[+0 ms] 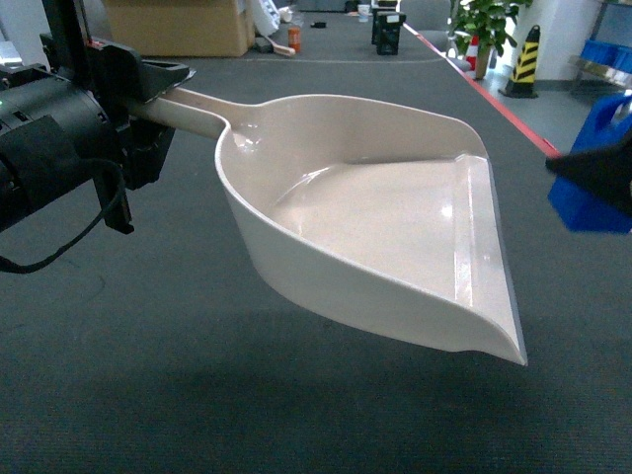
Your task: Place part in tray to right shelf
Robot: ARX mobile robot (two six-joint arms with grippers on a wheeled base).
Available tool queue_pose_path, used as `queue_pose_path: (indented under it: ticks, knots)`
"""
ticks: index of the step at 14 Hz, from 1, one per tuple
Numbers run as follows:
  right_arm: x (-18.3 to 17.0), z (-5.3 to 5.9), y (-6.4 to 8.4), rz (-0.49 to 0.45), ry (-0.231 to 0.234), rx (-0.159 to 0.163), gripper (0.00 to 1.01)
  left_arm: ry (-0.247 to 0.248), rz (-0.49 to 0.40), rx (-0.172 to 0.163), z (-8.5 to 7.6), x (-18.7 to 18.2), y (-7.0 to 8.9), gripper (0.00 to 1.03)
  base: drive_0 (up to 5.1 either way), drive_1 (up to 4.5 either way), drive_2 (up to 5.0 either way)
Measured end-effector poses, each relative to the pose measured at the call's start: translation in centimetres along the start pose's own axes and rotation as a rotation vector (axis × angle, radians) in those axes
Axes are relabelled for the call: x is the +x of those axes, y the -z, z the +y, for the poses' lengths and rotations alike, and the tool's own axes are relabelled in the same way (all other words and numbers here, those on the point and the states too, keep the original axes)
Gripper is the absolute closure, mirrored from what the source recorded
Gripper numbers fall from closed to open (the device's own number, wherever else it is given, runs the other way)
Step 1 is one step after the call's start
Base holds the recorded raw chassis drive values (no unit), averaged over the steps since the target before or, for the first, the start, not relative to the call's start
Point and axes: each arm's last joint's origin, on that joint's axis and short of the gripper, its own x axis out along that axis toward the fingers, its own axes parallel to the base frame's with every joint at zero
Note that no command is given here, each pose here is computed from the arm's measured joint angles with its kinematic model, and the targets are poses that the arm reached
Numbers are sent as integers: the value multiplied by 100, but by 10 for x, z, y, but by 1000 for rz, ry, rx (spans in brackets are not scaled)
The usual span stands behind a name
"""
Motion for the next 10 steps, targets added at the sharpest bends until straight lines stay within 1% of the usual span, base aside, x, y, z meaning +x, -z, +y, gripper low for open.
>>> queue_pose_path:
  ticks: [1, 2, 3, 4, 5, 6, 7, 9, 10]
  knots:
    - [-14, 15, -26, -81, -8, -36, 40, 0, 0, 0, 0, 0, 0, 89, 0, 0, 0]
    - [-22, 35, -52, -180, -30, -72, 40, 0, 0, 0, 0, 0, 0, 89, 0, 0, 0]
    - [-24, 61, -73, -260, -73, -81, 40, 0, 0, 0, 0, 0, 0, 89, 0, 0, 0]
    - [-16, 83, -82, -284, -115, -66, 40, 0, 0, 0, 0, 0, 0, 89, 0, 0, 0]
    - [22, 122, -71, -198, -169, 6, 40, 0, 0, 0, 0, 0, 0, 89, 0, 0, 0]
    - [46, 142, -55, -138, -124, 86, 12, -3, -1, 5, 0, 0, 0, 89, 0, 0, 0]
    - [30, 139, -63, -183, -96, 100, 1, -2, -2, 7, 0, 0, 0, 89, 0, 0, 0]
    - [-8, 135, -72, -264, -41, 98, 4, -2, -1, 6, 0, 0, 0, 89, 0, 0, 0]
    - [-37, 130, -72, -312, 32, 95, 3, -2, 0, 6, 0, 0, 0, 89, 0, 0, 0]
